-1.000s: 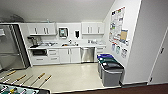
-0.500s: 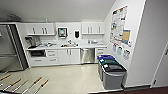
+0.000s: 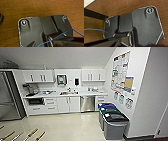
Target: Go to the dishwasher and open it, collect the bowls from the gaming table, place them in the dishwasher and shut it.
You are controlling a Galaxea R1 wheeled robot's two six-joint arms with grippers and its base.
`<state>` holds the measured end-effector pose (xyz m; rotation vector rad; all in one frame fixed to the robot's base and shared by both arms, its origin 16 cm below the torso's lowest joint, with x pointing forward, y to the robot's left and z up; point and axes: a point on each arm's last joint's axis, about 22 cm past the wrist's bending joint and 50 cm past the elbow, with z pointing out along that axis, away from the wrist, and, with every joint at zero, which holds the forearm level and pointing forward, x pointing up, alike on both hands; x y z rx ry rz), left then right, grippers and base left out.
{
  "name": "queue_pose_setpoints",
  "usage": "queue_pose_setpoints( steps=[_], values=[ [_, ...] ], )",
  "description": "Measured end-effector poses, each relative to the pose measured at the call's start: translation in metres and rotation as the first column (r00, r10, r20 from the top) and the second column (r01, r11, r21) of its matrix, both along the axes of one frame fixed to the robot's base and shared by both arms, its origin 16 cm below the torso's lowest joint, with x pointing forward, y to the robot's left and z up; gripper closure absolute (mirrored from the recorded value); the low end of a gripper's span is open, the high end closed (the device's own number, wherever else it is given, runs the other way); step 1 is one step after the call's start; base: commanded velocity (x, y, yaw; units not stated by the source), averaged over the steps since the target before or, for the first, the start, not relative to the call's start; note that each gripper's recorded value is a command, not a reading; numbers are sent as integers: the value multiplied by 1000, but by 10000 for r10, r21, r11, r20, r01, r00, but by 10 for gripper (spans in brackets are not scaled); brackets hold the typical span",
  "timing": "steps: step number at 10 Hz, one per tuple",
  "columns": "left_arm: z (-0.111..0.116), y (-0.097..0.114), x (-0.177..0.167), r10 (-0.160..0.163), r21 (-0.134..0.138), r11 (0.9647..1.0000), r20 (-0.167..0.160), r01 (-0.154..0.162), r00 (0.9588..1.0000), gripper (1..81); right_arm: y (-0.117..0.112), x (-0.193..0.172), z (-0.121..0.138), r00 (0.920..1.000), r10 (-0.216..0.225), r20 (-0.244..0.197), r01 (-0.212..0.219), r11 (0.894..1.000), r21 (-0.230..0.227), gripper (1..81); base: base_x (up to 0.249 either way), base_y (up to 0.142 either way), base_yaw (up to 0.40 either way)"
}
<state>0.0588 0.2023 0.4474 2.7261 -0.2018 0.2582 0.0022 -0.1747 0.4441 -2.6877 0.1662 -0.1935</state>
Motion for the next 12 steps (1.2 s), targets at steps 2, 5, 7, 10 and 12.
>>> queue_pose_setpoints(
  steps=[2, 5, 7, 10, 12],
  values=[
    [0, 1, -1, 2, 17, 10000, -6, -2, 10000, 10, -1, 0, 0, 10000, -3, -2, 3, 10000, -19, 10, 208, 0, 0],
    [0, 1, 0, 9, 11, 10000, -3, -9, 10000, 10, -8, 0, -2, 10000, -33, -8, 33, 9999, -167, 10, 207, 0, 0],
    [0, 1, 0, 13, 11, 10000, -4, -13, 10000, 10, -8, 0, -3, 10000, -32, -2, 32, 9998, -172, 10, 208, 0, 0],
    [0, -2, 0, 99, -42, 9999, -40, -100, 9999, 10, -9, 0, -3, 10000, -19, -1, 19, 9998, -179, 10, 207, 0, 0],
    [0, -3, 0, 101, -58, 9999, -43, -101, 9999, 10, -8, 0, -3, 10000, -19, -11, 19, 9998, -181, 10, 208, 0, 0]
  ],
)
